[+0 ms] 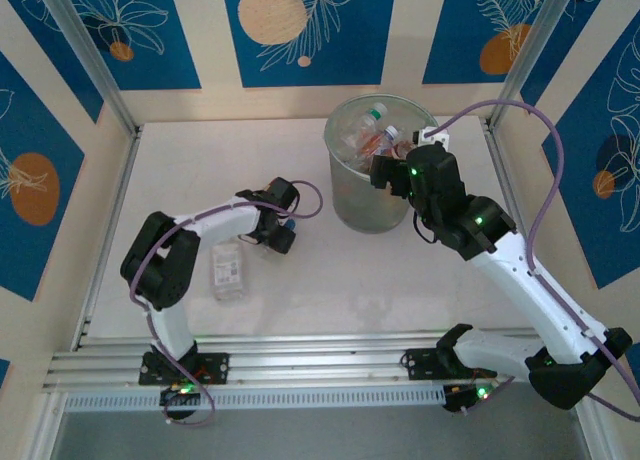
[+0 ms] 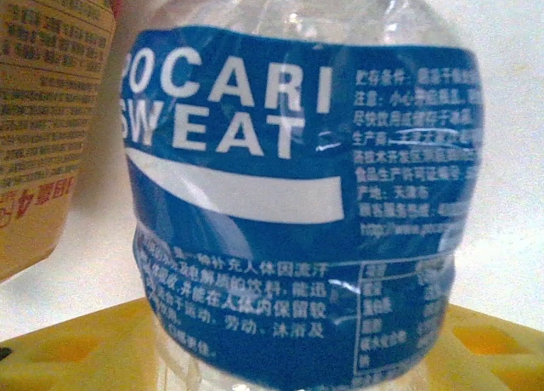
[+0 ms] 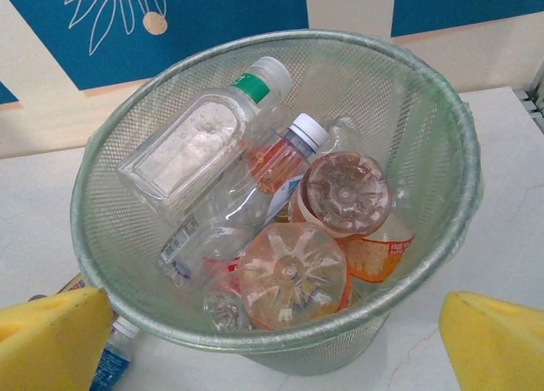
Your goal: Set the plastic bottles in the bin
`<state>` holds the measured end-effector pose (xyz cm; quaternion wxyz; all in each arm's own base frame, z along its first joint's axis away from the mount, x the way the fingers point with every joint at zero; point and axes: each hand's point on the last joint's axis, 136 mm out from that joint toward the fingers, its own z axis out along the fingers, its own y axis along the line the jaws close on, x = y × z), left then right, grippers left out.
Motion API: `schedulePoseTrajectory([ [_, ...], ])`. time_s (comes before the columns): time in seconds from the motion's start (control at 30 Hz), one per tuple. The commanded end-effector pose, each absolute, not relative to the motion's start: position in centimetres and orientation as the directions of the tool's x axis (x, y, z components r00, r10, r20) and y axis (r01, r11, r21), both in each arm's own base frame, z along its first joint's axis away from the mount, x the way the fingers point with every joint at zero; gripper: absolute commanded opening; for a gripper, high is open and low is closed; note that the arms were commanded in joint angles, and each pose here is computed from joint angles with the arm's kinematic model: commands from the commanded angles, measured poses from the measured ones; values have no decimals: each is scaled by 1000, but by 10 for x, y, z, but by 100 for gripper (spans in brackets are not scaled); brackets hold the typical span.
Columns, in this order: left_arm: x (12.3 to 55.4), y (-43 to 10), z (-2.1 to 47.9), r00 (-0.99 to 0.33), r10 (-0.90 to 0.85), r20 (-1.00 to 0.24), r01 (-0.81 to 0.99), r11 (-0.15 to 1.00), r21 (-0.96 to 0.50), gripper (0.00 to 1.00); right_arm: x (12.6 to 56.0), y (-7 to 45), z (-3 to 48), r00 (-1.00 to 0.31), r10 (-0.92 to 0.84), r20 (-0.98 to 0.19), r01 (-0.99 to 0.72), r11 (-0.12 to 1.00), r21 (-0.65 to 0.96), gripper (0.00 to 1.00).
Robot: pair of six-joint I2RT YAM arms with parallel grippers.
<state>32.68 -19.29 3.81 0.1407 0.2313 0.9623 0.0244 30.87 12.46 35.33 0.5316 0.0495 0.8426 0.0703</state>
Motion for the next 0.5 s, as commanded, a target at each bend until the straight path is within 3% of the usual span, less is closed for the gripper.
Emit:
schedulePoseTrajectory([
  [0.0, 328, -191, 44, -859, 435, -271, 421, 900, 110, 61, 309, 124, 373, -381, 182, -907, 8, 981, 193, 99],
  [0.17, 322, -198, 66, -847, 428, -315, 423, 902, 87, 52, 310, 124, 374, -377, 183, -908, 11, 981, 193, 99],
  [0.47, 311, -191, 142, -807, 356, -470, 372, 926, 63, 52, 306, 117, 381, -356, 180, -917, 20, 983, 185, 99],
])
